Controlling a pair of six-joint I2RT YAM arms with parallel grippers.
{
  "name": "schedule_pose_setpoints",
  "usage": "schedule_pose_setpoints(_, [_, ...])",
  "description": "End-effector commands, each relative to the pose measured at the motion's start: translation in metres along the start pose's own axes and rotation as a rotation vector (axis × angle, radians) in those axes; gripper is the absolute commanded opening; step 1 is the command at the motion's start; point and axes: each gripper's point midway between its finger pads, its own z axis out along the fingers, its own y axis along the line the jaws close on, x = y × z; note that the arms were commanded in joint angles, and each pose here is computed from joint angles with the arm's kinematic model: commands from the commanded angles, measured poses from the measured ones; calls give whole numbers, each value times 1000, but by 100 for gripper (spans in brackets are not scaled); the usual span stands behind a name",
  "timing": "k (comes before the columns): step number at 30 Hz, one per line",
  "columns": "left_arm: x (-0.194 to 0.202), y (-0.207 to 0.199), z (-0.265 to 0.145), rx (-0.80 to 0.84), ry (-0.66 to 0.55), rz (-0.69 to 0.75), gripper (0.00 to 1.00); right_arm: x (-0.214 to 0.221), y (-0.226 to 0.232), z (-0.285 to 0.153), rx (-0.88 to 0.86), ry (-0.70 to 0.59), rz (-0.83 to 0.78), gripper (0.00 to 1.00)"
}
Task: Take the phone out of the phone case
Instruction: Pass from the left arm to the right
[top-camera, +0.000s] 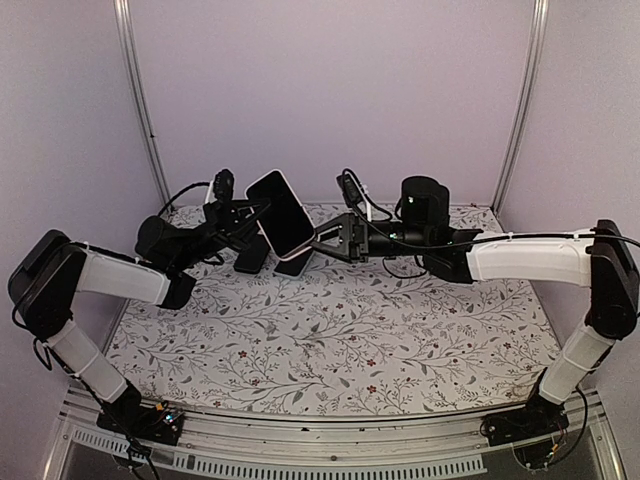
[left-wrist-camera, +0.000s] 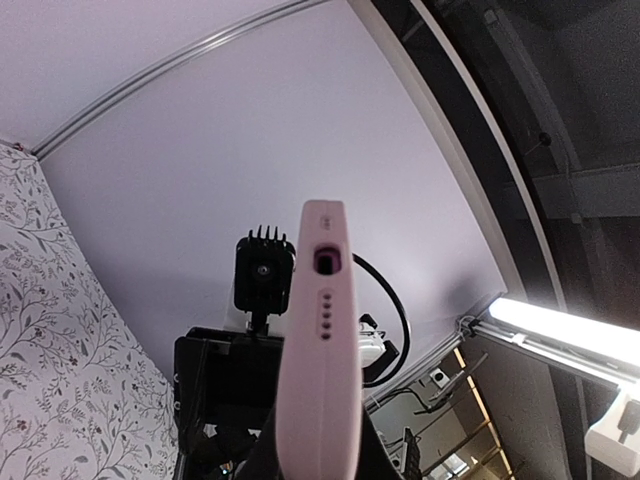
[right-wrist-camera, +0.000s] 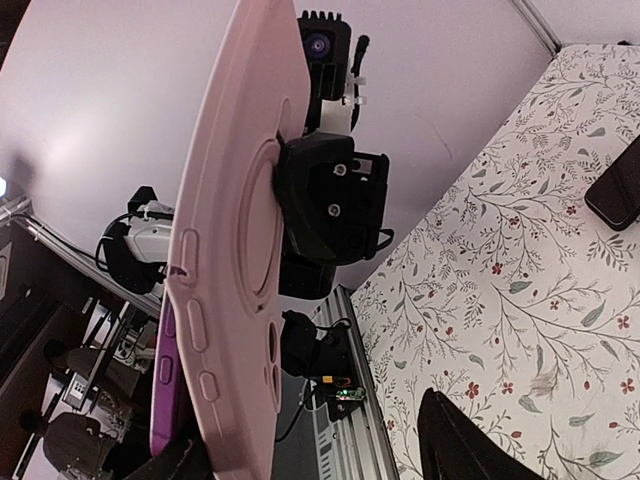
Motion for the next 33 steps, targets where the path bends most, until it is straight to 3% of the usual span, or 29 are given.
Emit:
schedule_pose_setpoints(1, [33, -46, 5, 172, 112, 150, 0, -30, -4, 4, -6, -94, 22, 63])
schedule_pose_setpoints(12, [43, -12, 3, 98, 138, 107, 0, -29, -2, 21, -58, -65, 25, 48])
schedule_pose_setpoints(17, [41, 2, 2, 66, 140, 86, 1, -27, -5, 22, -55, -60, 27, 31])
schedule_pose_setpoints(21, [33, 19, -3, -3, 125, 73, 16, -23, -13, 22, -32, -58, 37, 12])
schedule_pose_setpoints(24, [26, 36, -8, -78, 115, 68, 34, -21, -23, 20, -1, -62, 44, 1])
schedule_pose_setpoints(33, [9, 75, -34, -337, 80, 92, 80, -25, -59, 13, 169, -101, 21, 0])
